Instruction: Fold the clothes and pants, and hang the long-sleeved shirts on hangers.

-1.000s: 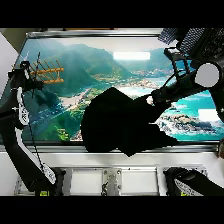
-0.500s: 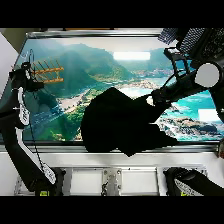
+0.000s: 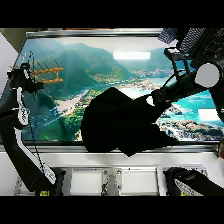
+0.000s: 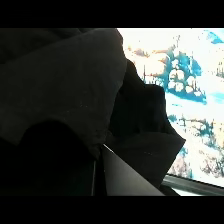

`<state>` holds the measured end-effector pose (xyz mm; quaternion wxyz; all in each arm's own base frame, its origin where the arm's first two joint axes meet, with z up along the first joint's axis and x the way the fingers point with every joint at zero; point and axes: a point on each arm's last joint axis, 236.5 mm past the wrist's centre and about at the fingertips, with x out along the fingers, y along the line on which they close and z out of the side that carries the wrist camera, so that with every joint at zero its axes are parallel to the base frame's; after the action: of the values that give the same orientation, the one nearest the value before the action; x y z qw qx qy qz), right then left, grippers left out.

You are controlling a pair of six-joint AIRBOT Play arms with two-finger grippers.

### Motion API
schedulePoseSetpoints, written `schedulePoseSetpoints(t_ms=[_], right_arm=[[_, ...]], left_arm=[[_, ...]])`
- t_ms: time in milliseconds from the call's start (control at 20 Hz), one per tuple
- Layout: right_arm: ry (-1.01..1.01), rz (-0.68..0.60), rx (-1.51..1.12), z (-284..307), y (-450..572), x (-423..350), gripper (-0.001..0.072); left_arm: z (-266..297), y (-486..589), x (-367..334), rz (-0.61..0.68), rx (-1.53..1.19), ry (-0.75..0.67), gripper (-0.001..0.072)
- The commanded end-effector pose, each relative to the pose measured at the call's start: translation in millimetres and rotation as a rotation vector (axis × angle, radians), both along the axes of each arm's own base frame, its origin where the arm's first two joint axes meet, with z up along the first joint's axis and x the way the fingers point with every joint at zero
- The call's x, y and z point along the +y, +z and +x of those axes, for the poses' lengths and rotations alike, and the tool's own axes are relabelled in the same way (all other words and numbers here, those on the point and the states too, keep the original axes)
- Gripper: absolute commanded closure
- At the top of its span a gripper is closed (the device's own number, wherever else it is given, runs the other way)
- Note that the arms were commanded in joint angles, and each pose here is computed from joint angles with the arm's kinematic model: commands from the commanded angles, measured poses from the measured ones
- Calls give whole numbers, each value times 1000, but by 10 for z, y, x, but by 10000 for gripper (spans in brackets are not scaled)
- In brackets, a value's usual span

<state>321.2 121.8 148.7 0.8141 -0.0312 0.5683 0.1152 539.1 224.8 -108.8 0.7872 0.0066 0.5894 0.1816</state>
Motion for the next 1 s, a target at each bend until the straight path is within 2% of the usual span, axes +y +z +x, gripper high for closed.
schedulePoseSetpoints(t_ms=[0,700,950], right_arm=[[0,1,1,-1,0,0,702],[0,1,1,-1,0,0,702],[0,1,1,-1,0,0,703]], left_arm=[[90,407,20,34,-71,-11,700],[254,1691,-793,101,-218,-216,700],[78,2262,-1518,155,-199,-483,700]])
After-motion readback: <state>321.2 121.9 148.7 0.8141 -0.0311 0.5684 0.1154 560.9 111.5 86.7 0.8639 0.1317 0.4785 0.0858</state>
